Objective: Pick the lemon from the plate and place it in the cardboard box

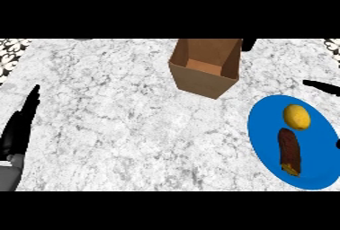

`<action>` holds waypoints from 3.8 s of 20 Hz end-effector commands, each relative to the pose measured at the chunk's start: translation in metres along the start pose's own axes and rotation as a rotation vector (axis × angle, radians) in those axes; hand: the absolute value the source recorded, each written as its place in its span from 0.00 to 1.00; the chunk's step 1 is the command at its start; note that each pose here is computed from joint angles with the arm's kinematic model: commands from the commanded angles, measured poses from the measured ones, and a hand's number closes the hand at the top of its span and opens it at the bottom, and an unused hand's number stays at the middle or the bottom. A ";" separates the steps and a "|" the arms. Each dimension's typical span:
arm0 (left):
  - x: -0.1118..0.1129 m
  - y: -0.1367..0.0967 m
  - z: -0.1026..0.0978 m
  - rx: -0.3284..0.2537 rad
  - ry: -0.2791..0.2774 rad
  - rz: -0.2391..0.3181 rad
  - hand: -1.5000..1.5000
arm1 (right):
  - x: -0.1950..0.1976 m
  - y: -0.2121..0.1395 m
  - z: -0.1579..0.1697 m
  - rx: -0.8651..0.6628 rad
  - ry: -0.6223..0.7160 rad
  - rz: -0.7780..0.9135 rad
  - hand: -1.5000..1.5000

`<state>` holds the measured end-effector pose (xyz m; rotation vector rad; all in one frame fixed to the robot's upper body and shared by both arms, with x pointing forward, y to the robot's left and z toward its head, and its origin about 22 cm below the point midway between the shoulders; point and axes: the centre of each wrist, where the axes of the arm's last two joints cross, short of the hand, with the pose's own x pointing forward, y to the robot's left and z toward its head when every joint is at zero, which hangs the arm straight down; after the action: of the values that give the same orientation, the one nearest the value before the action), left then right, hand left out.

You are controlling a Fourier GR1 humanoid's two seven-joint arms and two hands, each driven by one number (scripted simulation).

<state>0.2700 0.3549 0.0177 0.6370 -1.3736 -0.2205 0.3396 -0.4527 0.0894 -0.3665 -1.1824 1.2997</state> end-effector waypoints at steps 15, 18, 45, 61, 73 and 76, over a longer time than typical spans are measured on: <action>-0.007 0.012 -0.009 0.011 0.017 0.009 0.50 | 0.018 0.012 -0.046 0.052 -0.076 -0.011 0.00; -0.012 0.000 0.016 0.018 0.018 -0.004 0.50 | 0.034 0.014 -0.040 0.099 -0.098 -0.015 0.00; -0.002 -0.002 0.013 0.003 -0.024 -0.005 0.50 | 0.042 0.056 -0.077 -0.125 0.015 0.171 1.00; 0.016 -0.002 -0.003 -0.022 -0.054 0.006 0.50 | 0.040 -0.070 -0.048 -0.414 -0.222 0.377 1.00; -0.010 -0.001 0.001 -0.016 -0.009 -0.006 0.50 | 0.097 -0.125 -0.061 -0.553 -0.624 0.267 1.00; -0.002 -0.001 0.005 -0.028 -0.016 -0.002 0.50 | 0.120 -0.118 -0.086 -0.505 -0.658 0.180 1.00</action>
<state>0.2758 0.3521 0.0197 0.6231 -1.3910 -0.2402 0.4430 -0.3740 0.1892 -0.6077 -2.0349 1.3125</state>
